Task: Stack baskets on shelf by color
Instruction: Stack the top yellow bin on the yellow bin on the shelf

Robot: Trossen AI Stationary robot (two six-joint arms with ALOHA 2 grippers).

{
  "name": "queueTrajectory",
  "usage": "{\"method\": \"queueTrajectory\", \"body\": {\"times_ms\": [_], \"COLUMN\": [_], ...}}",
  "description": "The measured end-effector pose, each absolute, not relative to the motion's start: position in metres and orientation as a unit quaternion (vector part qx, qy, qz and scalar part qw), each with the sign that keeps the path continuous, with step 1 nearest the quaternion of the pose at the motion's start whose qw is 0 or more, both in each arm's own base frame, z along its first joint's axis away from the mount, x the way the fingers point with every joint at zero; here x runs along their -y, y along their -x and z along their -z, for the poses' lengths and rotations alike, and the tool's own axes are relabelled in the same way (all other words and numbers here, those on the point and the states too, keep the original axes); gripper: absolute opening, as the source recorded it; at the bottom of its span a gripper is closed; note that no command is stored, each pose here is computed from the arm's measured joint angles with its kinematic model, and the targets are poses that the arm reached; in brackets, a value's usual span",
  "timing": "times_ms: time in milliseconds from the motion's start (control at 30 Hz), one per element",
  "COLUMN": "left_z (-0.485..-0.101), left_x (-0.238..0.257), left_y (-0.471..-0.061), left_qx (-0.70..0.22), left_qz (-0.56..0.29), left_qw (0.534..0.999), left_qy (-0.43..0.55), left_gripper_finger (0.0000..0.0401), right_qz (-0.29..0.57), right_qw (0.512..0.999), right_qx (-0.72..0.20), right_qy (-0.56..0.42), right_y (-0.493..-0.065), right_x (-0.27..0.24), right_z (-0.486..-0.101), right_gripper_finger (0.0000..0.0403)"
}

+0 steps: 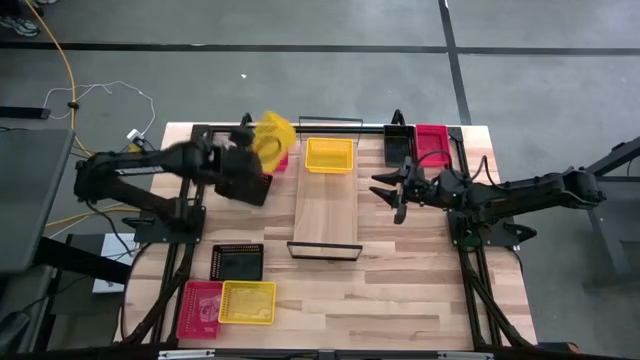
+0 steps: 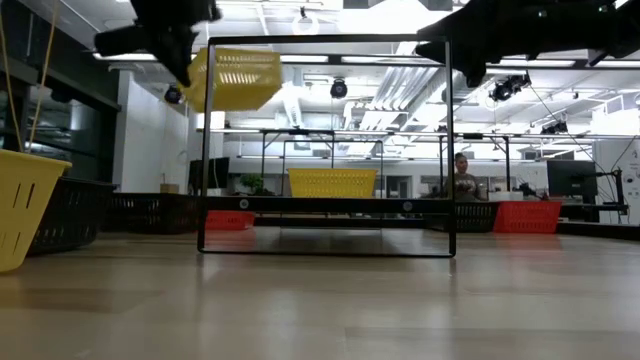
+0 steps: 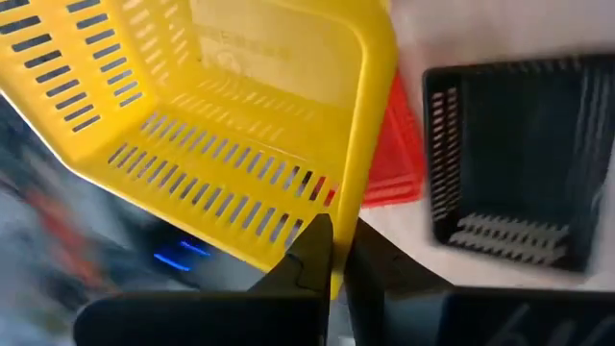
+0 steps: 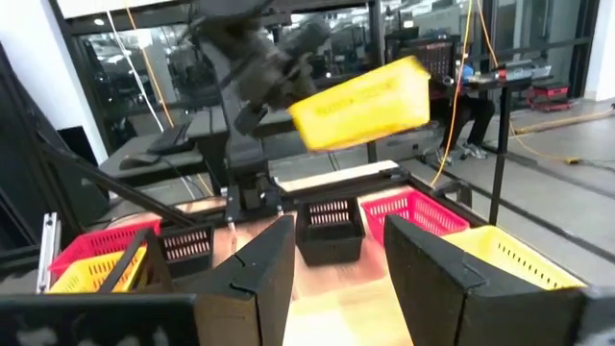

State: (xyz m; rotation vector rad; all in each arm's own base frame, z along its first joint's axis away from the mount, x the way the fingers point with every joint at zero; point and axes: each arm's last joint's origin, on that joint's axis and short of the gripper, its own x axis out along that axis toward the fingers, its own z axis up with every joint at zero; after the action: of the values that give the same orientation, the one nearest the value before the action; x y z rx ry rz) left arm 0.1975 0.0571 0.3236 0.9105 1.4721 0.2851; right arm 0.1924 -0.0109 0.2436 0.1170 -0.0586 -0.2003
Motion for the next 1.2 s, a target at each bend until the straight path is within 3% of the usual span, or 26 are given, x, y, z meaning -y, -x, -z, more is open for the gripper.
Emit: {"method": "queueTrajectory", "body": {"times_ms": [200, 400, 767, 1200], "left_z": [-0.319, -0.304, -0.258, -0.235], "left_x": [-0.045, -0.076, -0.133, -0.161], "left_y": [-0.230, -0.274, -0.325, -0.330], "left_qx": [-0.633, -0.617, -0.567, -0.571], "left_qz": [-0.028, 0.021, 0.051, 0.065], "left_qw": [0.472, 0.390, 0.417, 0.424], "left_qy": [-0.613, -0.683, -0.708, -0.699], "left_gripper_finger": [0.0000, 0.0000, 0.0000, 0.0000], "right_qz": [0.100, 0.099, 0.095, 0.093], "right_qw": [0.993, 0.992, 0.993, 0.993], "right_qx": [0.036, 0.043, 0.047, 0.039], "right_qy": [-0.055, -0.058, -0.059, -0.058], "right_y": [-0.192, -0.192, -0.192, -0.192], "right_x": [0.011, 0.011, 0.011, 0.011], "right_z": [-0.245, -0.246, -0.247, -0.246], "right_gripper_finger": [0.0151, 0.0151, 0.0151, 0.0151]}}
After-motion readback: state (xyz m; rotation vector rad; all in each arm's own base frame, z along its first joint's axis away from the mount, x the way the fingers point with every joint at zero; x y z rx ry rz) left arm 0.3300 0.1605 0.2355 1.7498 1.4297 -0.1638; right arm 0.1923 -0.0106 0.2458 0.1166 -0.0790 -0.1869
